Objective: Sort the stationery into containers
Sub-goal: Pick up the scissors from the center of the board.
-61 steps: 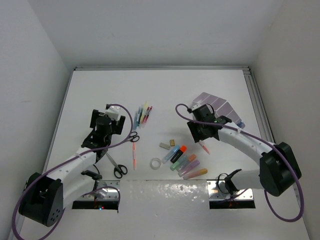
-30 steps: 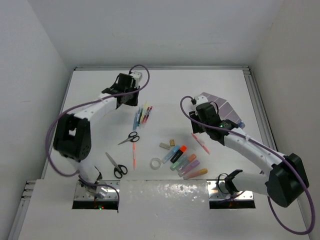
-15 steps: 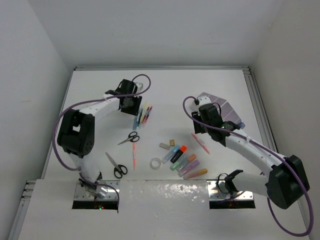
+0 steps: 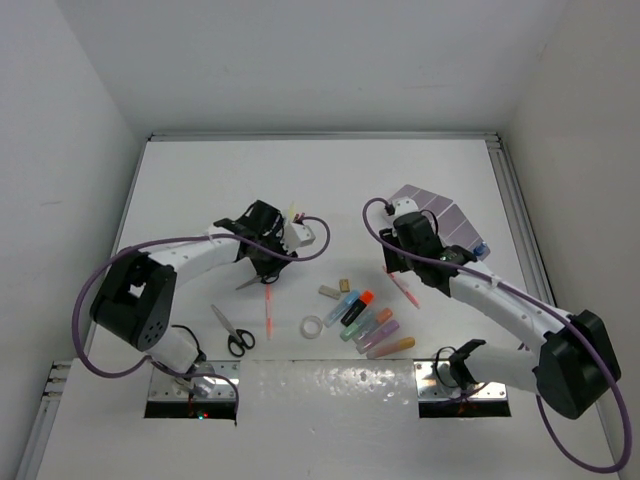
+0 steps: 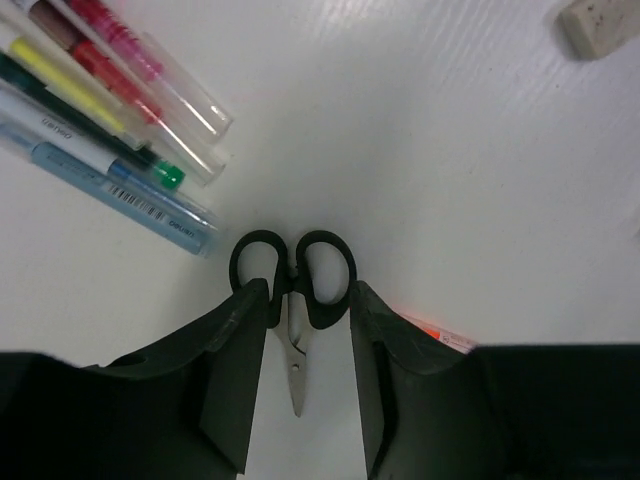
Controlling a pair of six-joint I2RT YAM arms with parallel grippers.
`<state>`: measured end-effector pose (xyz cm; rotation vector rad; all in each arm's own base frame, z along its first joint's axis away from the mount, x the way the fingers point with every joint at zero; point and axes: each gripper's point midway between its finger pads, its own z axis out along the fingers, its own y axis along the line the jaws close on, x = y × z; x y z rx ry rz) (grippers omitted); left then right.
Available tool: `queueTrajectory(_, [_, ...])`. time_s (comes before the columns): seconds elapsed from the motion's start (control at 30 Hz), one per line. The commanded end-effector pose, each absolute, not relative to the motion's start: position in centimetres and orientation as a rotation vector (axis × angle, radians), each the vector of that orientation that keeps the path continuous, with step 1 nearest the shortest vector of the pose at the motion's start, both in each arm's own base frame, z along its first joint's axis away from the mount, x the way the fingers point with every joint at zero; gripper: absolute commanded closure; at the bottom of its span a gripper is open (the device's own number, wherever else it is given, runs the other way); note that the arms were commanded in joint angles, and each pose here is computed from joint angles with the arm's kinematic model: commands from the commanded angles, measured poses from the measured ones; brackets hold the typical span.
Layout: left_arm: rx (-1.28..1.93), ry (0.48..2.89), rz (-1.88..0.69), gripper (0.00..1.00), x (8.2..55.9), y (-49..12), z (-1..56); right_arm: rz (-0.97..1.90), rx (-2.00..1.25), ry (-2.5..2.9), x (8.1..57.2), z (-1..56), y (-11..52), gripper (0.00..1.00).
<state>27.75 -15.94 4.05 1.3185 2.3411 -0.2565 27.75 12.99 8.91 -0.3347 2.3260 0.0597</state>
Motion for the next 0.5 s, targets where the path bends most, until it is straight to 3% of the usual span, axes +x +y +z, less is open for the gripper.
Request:
queueTrajectory(0.0, [1.420,2.231,-0.204,0.64,29.0,-16.4,4.0,0.078,-0.304,2.310,27.1,9.3,13.1,0.52])
queueTrajectory(0.13, [1.457,2.260,-0.212,0.76,29.2,-16.5,3.1,0.074,-0.279,2.311,26.5,9.0,12.7,0.52])
queueTrajectory(0.47, [1.495,2.278,-0.202,0.76,28.5,-15.9,1.4,0.040,-0.260,2.315,25.7,8.6,11.7,0.52])
